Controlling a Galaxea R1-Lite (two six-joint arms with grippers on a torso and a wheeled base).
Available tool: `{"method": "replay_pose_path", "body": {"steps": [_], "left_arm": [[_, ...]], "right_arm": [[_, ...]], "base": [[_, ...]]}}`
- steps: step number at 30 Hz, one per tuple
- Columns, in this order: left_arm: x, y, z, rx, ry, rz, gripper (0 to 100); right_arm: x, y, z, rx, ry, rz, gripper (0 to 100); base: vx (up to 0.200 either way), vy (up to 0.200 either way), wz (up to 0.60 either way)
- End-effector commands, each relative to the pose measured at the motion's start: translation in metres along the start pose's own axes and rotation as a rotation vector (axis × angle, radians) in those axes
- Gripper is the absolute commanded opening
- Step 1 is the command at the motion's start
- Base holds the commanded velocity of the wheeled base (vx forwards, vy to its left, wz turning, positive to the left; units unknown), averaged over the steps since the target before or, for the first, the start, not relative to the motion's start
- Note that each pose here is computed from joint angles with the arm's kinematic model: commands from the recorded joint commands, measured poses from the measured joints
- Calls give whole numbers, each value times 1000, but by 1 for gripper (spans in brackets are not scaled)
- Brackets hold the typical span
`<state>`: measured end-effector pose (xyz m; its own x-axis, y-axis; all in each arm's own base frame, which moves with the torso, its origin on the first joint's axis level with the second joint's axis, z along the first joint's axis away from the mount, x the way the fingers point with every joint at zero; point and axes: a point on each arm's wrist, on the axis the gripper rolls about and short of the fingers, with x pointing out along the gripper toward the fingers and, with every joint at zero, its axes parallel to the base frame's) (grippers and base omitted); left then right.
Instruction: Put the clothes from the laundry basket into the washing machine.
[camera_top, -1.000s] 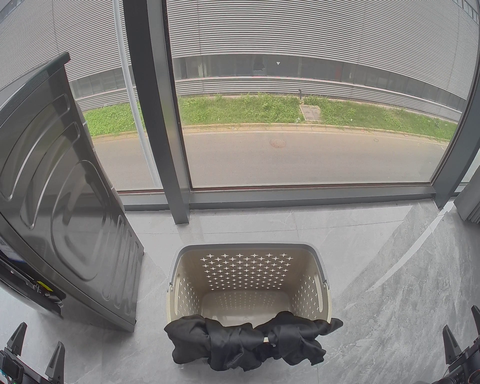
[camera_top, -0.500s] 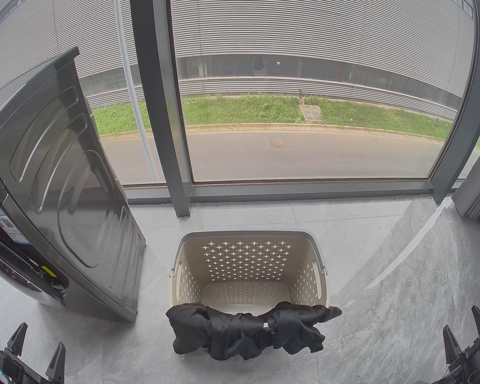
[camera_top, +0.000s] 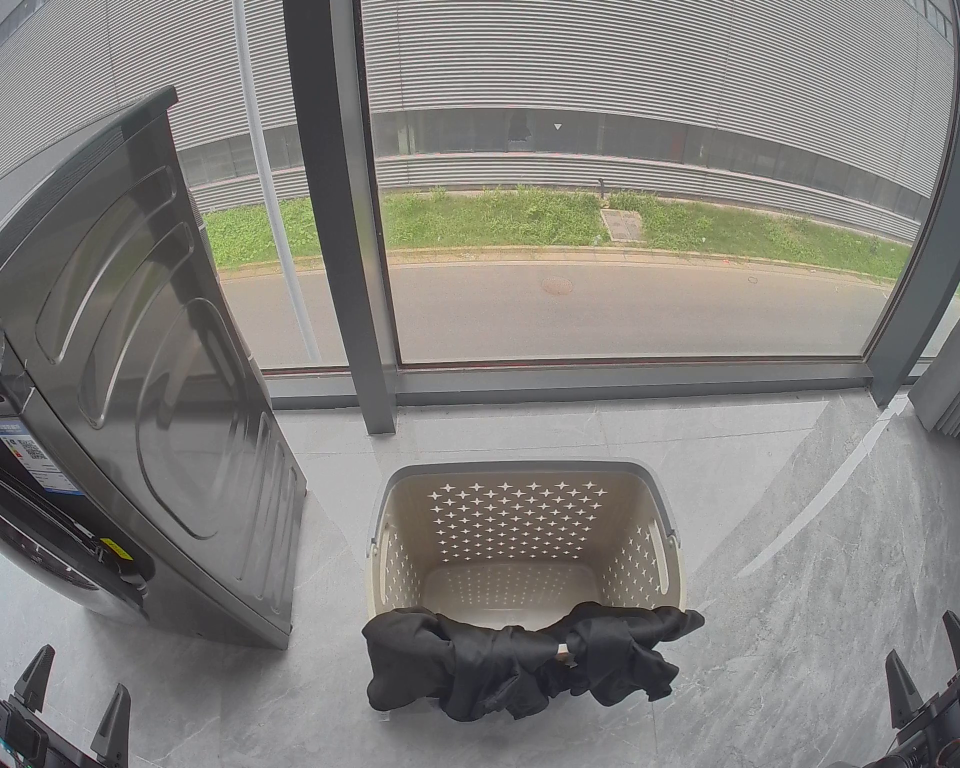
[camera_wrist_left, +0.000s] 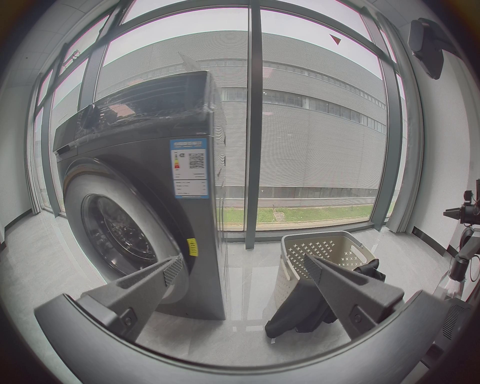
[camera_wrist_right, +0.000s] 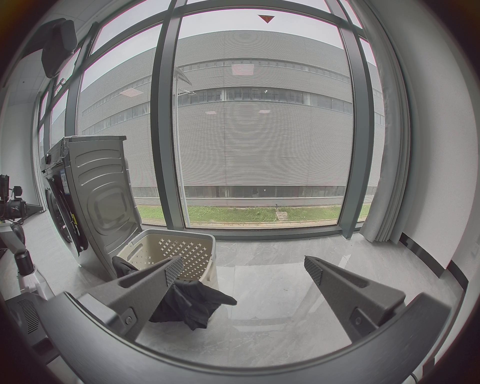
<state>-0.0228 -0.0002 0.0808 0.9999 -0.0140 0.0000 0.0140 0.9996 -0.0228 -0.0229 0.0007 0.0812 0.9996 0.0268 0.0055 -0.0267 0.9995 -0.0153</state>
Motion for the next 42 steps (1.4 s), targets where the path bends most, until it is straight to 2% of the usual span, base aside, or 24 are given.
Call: {"method": "replay_pose_path", "body": {"steps": [1,36,42], "left_arm": [[0,0,-5,0,2,0,100],[0,0,-5,0,2,0,100],[0,0,-5,0,2,0,100]], "right_arm": [[1,0,-5,0,16,1,100],[1,0,-5,0,16,1,100],[1,0,-5,0,16,1,100]], "base": [[0,200,0],[0,200,0],[0,0,0]]}}
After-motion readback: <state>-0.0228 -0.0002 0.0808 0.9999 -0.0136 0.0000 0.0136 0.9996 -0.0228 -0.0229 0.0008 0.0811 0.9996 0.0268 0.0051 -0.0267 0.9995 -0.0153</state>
